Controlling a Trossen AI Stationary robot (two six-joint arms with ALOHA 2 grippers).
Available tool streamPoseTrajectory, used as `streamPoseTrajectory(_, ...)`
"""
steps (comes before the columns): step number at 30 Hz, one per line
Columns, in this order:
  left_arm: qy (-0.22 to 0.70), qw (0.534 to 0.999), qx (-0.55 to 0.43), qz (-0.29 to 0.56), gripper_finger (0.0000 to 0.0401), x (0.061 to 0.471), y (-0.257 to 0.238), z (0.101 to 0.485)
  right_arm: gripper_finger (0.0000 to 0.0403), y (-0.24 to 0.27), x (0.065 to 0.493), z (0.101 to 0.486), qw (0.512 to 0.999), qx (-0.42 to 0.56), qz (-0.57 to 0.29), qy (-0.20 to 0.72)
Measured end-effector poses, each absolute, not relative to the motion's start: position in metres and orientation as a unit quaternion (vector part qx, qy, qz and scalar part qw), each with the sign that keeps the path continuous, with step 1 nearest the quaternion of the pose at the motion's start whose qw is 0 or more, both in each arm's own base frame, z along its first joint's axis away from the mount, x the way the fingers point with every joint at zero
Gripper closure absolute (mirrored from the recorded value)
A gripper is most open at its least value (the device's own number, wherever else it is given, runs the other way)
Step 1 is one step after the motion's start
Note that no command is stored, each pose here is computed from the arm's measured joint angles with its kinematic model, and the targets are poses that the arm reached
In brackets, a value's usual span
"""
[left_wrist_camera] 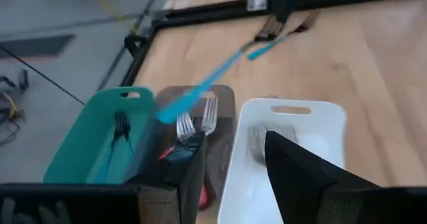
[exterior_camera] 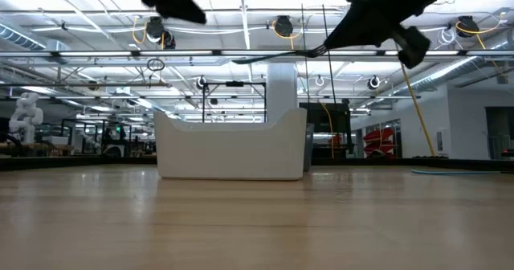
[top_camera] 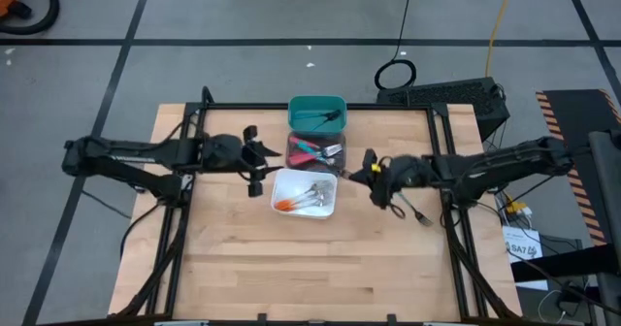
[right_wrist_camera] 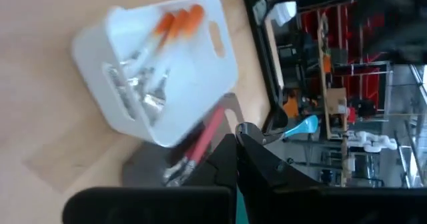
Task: Sort silverware by color (type)
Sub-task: Put the left blue fork into the blue bin
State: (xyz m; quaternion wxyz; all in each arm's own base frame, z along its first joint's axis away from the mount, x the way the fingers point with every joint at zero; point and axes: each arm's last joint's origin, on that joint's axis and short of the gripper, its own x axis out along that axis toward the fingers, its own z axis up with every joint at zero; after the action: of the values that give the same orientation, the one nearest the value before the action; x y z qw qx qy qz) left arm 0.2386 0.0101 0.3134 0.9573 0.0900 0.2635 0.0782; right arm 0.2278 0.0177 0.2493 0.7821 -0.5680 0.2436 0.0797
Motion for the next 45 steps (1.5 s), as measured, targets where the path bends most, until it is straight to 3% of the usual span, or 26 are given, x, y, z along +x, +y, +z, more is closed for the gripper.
streamPoseTrajectory(5,0.154,0.98,0.088,0.093,0.0245,0.219,0.011,0.275,0.0403,-0.013,0.235,0.262,0.791,-0.557,0.064,0.242)
streamPoseTrajectory(12,0.109,0.986,0.078,0.099,0.0245,0.213,0.012,0.236,0.0403,-0.062,0.249,0.277,0.786,-0.56,0.051,0.256)
streamPoseTrajectory(28,0.212,0.971,0.011,0.113,0.0245,0.215,0.014,0.207,0.0403,-0.18,0.292,0.302,0.781,-0.471,0.147,0.384)
streamPoseTrajectory(45,0.236,0.965,0.012,0.115,0.0245,0.222,0.014,0.197,0.0403,-0.227,0.295,0.259,0.746,-0.477,0.236,0.4)
